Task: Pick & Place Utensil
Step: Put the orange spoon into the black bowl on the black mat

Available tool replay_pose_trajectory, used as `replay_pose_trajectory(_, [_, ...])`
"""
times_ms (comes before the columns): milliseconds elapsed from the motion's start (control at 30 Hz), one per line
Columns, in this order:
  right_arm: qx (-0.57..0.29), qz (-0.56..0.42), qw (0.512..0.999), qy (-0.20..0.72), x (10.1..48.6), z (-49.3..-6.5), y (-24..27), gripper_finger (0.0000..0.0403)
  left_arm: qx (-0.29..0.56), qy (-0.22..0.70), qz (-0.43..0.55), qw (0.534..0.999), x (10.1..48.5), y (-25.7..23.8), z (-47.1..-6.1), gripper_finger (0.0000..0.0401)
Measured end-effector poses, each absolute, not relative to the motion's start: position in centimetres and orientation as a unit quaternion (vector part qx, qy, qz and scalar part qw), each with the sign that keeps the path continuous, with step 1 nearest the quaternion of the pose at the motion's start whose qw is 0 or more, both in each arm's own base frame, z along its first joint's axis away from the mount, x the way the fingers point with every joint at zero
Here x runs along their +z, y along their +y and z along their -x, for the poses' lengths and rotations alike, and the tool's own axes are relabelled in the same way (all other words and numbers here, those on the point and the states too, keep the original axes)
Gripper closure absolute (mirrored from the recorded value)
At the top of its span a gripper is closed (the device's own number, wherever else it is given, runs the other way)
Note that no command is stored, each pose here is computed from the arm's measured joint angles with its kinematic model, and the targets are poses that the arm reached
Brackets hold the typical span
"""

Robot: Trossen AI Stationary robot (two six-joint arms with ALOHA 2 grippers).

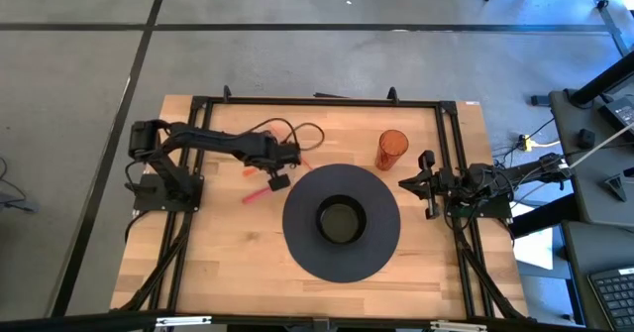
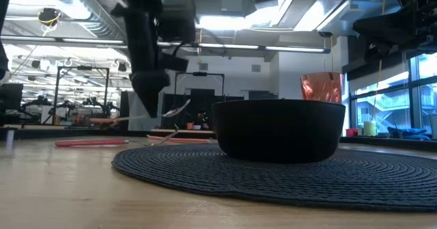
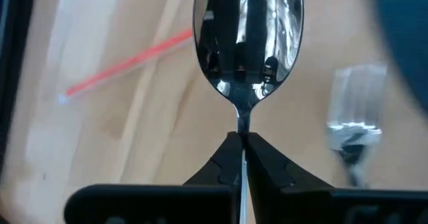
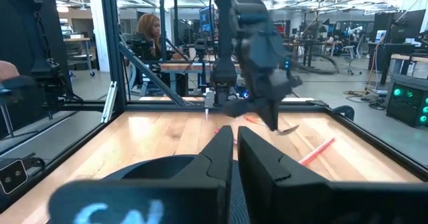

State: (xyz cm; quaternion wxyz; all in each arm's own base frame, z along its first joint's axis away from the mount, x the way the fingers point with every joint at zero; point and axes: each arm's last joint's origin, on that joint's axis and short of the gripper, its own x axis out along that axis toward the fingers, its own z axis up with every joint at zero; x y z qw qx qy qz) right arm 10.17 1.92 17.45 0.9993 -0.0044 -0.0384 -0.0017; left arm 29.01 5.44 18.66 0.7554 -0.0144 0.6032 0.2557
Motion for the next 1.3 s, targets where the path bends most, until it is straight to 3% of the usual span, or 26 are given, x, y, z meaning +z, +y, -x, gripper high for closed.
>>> replay_pose_trajectory(533, [-0.002,0.005,0.999,-0.038,17.4,-10.2,1.9,0.0377,0.176,0.483,-0.092,0.853,27.9,-3.1,-34.0,0.0398])
replay_pose_trajectory(667, [-0.006,0.005,0.999,-0.038,17.4,-10.2,1.9,0.0377,0.154,0.480,-0.145,0.851,29.4,-5.1,-36.1,0.0398])
replay_pose_trajectory(933, [-0.006,0.005,0.999,-0.038,17.5,-10.2,1.9,0.0377,0.132,0.550,-0.252,0.785,28.4,-7.7,-42.1,0.0398])
replay_pose_trajectory(1300, [-0.006,0.005,0.999,-0.039,17.5,-10.2,1.9,0.0377,0.038,0.607,-0.507,0.611,22.0,-12.5,-46.1,0.0398])
